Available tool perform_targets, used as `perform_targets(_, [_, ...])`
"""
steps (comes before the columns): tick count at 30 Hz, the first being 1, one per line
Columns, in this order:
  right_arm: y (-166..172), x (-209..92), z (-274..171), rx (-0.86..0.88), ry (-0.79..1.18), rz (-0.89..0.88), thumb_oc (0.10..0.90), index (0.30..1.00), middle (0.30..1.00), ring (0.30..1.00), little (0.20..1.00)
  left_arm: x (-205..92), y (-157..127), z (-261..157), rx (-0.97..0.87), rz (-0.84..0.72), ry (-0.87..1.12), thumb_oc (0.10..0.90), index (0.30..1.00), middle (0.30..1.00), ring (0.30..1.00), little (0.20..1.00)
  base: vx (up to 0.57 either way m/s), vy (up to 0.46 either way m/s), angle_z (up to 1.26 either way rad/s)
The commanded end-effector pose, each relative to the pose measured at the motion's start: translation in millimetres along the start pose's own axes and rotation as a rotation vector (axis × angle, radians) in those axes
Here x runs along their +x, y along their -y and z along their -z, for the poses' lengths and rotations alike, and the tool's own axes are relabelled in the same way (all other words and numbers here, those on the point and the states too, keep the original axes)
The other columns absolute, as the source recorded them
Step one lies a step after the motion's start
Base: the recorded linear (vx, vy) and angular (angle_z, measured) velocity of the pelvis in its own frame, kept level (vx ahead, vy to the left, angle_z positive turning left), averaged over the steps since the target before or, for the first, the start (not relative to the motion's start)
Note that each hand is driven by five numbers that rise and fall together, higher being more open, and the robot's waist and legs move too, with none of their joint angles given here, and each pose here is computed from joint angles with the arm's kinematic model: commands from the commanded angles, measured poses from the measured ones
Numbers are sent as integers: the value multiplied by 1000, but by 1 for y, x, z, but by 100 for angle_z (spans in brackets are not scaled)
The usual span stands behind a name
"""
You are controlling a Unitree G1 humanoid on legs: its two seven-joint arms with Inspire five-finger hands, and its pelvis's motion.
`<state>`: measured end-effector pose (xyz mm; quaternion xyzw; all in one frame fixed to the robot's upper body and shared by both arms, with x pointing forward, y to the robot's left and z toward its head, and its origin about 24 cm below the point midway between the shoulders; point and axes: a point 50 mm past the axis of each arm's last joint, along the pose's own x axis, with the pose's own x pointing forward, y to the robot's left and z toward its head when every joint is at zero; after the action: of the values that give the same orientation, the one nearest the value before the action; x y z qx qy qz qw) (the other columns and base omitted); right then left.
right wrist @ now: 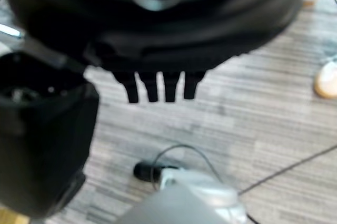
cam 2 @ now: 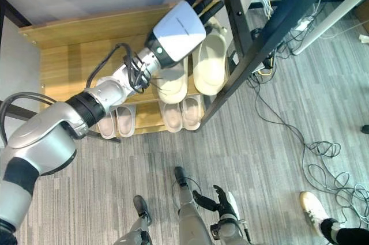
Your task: Arrange the slippers neatly on the shoe rack.
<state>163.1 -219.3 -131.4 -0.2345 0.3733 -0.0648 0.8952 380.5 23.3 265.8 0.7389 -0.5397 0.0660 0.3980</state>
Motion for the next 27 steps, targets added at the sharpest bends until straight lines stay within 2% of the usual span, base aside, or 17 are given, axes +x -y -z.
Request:
perform_targets(1, [12,-11,34,30,-107,48,800,900,900,900,900,32,-51,51,82,-271,-205,800,900,900,900,900,0,0,0])
perform_targets(6, [10,-12,37,53,-130,50,800,900,900,900,900,24,-40,40,73,-227,-171,800,900,900,900,900,0,0,0])
perform_targets(15, [12,-9,33,57,-133,36,800,900,900,900,900,9,-2,1,36,-18,-84,800,900,900,900,900,-7,2,0])
perform_targets(21, [15,-6,28,49,-122,37,800,900,900,900,900,11,3,-1,25,28,-97,800,900,900,900,900,0,0,0])
perform_targets(27, [11,-10,35,47,-135,28,800,900,900,900,900,21,-8,14,29,0,-149,800,900,900,900,900,0,0,0])
